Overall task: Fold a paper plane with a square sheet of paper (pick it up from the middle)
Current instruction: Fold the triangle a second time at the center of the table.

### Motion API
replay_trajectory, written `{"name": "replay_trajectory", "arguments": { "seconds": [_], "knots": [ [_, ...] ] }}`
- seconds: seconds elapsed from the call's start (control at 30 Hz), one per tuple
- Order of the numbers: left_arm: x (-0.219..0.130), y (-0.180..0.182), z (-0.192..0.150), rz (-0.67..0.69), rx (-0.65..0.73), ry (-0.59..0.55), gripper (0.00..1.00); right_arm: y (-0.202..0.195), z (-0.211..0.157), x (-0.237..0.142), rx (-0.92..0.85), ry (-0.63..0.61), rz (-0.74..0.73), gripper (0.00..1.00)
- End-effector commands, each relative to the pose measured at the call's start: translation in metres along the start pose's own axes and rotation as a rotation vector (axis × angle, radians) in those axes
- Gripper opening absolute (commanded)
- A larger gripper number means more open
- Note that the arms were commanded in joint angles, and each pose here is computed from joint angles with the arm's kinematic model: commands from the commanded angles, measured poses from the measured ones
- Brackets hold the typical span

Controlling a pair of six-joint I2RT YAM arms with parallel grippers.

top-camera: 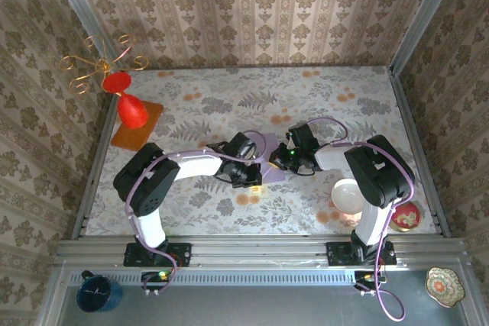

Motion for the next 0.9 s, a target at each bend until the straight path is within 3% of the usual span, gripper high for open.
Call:
{"name": "replay_trajectory", "arguments": {
  "seconds": [0.0,0.17,0.3,0.57,0.87],
  "knots": [
    [-0.01,0.016,-0.038,0.095,-0.075,0.126,0.0,-0.07,-0.009,0.002,0.102,0.008,-0.275,0.0],
    [-0.037,-0.006,-0.003,0.076,-0.001,-0.046,0.0,-0.065,-0.013,-0.001,0.117,0.01,-0.24,0.0],
    [-0.038,-0.017,0.022,0.028,0.01,-0.142,0.0,-0.062,-0.014,-0.004,0.116,-0.003,-0.235,0.0],
    [-0.01,-0.014,0.047,0.032,-0.002,-0.126,0.0,-0.06,-0.012,-0.002,0.117,-0.002,-0.226,0.0],
    [0.005,0.012,0.023,0.105,-0.075,-0.036,0.0,-0.032,-0.004,-0.009,0.038,0.0,-0.143,0.0]
  ]
}}
Point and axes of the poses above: each hand's point on the last joint's axis, 136 mm out from that joint toward the fingers, its own x axis out along the fingers, its own y axis along the line the jaws close on, z = x × y, the point moved 5 cm from there along -x, back along the fingers, and after that the axes turned 15 degrees about x, right-handed, at the moved point
